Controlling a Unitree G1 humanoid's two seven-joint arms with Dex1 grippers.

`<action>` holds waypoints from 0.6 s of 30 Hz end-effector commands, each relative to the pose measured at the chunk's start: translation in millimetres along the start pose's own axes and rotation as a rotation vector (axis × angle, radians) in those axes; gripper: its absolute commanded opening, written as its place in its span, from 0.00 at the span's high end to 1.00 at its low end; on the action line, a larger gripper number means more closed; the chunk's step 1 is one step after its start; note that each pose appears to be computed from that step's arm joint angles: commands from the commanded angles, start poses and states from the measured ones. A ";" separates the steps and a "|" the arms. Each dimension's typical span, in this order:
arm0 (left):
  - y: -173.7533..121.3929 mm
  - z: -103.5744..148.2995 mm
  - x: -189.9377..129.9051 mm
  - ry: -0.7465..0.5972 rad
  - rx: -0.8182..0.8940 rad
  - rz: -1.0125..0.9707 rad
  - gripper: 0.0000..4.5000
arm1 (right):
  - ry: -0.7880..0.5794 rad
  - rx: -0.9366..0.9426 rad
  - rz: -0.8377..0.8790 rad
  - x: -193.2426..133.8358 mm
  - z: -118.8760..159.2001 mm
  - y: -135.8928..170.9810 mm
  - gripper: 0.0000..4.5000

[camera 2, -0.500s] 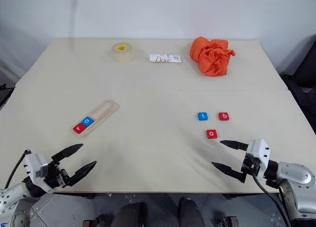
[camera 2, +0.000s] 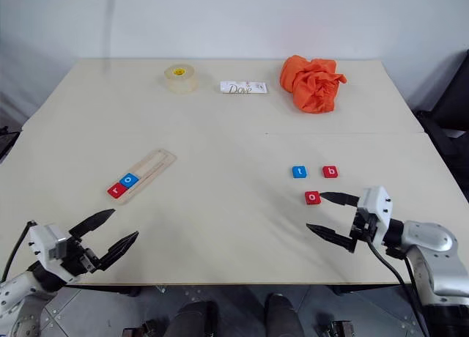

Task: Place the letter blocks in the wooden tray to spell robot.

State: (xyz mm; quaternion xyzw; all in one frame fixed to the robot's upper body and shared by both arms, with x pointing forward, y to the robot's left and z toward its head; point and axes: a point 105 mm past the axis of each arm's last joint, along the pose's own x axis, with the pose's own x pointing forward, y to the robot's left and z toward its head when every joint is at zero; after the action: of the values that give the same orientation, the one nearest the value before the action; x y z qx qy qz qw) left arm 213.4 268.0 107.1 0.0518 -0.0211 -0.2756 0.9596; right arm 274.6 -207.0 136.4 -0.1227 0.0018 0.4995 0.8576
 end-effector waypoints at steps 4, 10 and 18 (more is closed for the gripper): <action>34.7 14.6 -26.7 0.069 0.040 0.192 0.00 | -0.101 -0.067 0.053 25.2 33.2 -7.7 0.00; 55.7 9.3 -21.0 0.175 -0.024 0.212 0.00 | -0.136 -0.101 0.098 34.2 45.0 -9.2 0.00; 88.7 11.9 27.4 0.232 -0.020 0.136 0.00 | -0.132 -0.117 0.244 44.2 56.5 13.1 0.00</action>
State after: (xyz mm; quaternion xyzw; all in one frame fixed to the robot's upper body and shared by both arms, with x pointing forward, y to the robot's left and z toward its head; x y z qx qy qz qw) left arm 276.6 326.1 127.7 0.0566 0.0807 -0.1904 0.9767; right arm 286.0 -155.2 174.2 -0.1271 -0.0543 0.5912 0.7946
